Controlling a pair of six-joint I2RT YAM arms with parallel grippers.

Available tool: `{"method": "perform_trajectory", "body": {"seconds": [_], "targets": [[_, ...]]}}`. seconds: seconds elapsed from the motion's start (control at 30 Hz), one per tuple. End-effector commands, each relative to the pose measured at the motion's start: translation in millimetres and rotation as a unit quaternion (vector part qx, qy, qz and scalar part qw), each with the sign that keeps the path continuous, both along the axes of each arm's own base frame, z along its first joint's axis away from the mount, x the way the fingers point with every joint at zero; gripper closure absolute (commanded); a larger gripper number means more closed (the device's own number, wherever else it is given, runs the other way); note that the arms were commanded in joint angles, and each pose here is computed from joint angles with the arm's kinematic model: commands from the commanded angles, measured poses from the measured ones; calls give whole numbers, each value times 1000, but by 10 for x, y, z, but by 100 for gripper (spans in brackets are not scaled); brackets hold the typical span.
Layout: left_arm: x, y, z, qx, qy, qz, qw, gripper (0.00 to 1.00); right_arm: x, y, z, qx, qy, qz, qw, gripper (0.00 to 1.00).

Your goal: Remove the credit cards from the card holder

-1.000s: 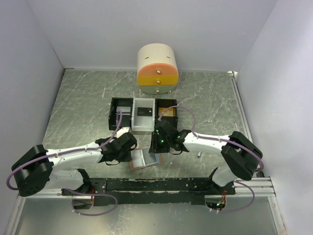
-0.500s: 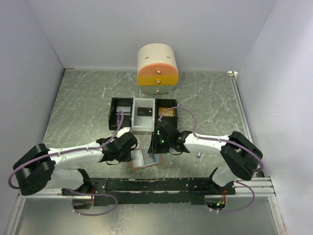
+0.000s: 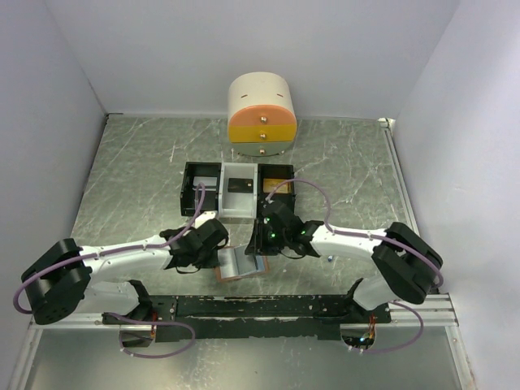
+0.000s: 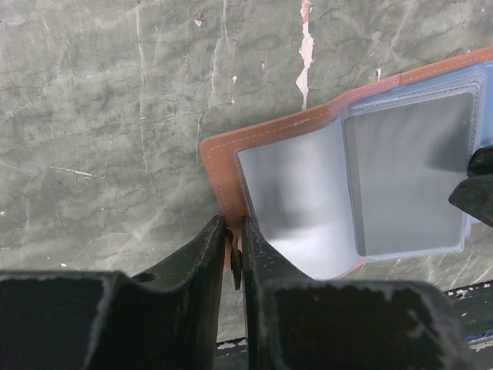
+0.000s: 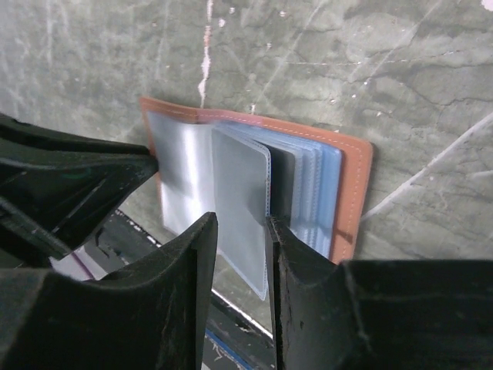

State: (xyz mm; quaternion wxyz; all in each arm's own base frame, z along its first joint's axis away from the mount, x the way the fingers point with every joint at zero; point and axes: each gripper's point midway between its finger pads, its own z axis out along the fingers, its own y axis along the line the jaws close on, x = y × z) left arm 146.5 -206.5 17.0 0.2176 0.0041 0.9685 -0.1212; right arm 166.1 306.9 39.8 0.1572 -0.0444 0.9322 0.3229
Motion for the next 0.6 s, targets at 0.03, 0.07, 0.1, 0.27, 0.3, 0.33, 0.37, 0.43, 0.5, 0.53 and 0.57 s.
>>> {"method": "perform_trajectory", "body": {"seconds": [0.03, 0.07, 0.1, 0.27, 0.3, 0.33, 0.37, 0.43, 0.5, 0.53, 0.57], "targets": [[22, -165, 104, -42, -2, -6, 999, 76, -13, 200, 296, 77, -21, 19, 997, 68], [25, -166, 102, -41, -1, -5, 999, 76, -35, 241, 327, 87, -18, 28, 996, 68], [27, -168, 102, -40, -1, -6, 999, 76, -55, 276, 347, 96, -15, 35, 995, 68], [51, -187, 131, -39, -4, -8, 999, 77, -85, 369, 332, 113, 0, 48, 992, 68], [58, -193, 137, -40, -5, -7, 999, 77, -76, 385, 310, 111, 4, 49, 993, 68], [61, -202, 141, -42, -6, -8, 999, 77, -69, 405, 288, 107, 8, 51, 993, 68], [64, -212, 148, -44, -7, -9, 999, 77, -62, 424, 258, 103, 11, 53, 993, 68], [66, -213, 151, -43, -7, -9, 999, 77, -51, 461, 259, 108, 14, 54, 993, 68], [62, -204, 144, -42, -6, -8, 999, 77, -67, 473, 232, 108, 20, 58, 992, 67], [58, -200, 140, -41, -5, -8, 999, 77, -67, 473, 220, 106, 21, 59, 992, 67], [54, -193, 134, -41, -5, -8, 999, 77, -70, 477, 216, 106, 20, 61, 992, 67]]}}
